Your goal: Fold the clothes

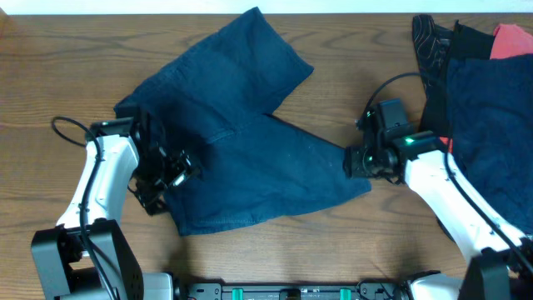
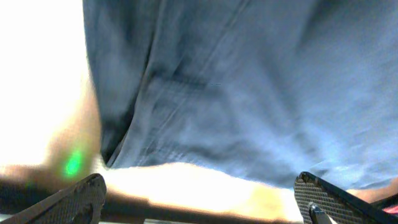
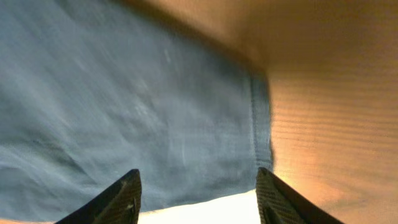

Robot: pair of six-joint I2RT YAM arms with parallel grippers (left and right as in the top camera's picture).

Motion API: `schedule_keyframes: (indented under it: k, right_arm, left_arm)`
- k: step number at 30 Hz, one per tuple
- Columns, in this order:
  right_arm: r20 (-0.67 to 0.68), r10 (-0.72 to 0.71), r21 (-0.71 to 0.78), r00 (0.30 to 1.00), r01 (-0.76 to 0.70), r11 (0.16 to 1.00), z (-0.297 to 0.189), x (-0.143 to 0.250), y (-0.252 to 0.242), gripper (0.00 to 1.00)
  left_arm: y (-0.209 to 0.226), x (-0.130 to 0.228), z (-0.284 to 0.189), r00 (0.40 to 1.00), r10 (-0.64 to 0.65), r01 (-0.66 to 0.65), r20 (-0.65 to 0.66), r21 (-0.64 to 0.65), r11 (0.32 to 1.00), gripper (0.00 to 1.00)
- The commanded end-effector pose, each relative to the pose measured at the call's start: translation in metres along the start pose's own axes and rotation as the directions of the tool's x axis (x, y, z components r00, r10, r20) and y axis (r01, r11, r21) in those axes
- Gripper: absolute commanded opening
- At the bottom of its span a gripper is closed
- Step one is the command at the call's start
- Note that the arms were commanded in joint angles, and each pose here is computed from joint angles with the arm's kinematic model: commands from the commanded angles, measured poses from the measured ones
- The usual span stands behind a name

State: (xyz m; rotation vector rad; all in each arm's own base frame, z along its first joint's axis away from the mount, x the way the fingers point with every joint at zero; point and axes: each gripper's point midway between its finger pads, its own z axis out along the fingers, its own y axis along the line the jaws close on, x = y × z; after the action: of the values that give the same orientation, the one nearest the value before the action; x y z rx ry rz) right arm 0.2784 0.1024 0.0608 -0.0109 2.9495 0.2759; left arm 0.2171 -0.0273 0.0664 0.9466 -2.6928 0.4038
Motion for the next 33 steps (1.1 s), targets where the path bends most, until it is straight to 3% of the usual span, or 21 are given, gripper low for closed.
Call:
schedule_keyframes:
  k: [1,5,9,13,16,20,23,25,33]
  right_arm:
    - [-0.078,0.052,-0.002,0.996,-0.053,0.999,0.012,0.014,0.008,0.59]
    - [-0.137,0.179,0.026,0.974,-0.177,0.984,0.027,0.024,0.012,0.63]
    - [-0.151,0.381,0.072,0.912,-0.374,0.925,0.037,0.028,0.014,0.64]
    - [-0.056,0.327,0.074,0.943,-0.323,0.944,0.039,0.008,0.009,0.65]
    - [-0.068,0.292,0.084,0.954,-0.286,0.954,0.038,0.011,0.006,0.65]
    - [-0.105,0.526,0.185,0.844,-0.503,0.844,0.034,0.036,-0.004,0.63]
    - [-0.080,0.714,0.248,0.696,-0.680,0.690,0.032,0.047,-0.007,0.44]
    - [-0.062,0.760,0.252,0.647,-0.727,0.639,0.032,0.048,-0.006,0.35]
    - [-0.037,0.784,0.212,0.619,-0.762,0.612,0.048,0.049,-0.002,0.46]
  left_arm:
    - [0.013,0.013,0.013,0.999,-0.004,0.002,-0.050,-0.048,0.999,0.98]
    - [0.025,0.027,0.031,0.995,-0.031,0.024,-0.094,-0.079,0.997,0.98]
    - [0.030,0.037,0.047,0.983,-0.137,0.127,-0.121,-0.089,0.988,0.98]
    - [0.022,0.044,0.057,0.960,-0.230,0.228,-0.161,-0.034,0.973,0.98]
    - [0.021,0.048,0.061,0.927,-0.329,0.327,-0.180,-0.039,0.944,0.98]
    - [0.017,0.044,0.062,0.918,-0.357,0.359,-0.171,-0.021,0.933,0.98]
    - [0.013,0.036,0.063,0.908,-0.393,0.398,-0.148,0.002,0.918,0.98]
    - [0.009,0.028,0.063,0.909,-0.397,0.403,-0.123,0.029,0.915,0.98]
    - [0.015,0.017,0.065,0.915,-0.400,0.401,-0.057,0.010,0.916,0.99]
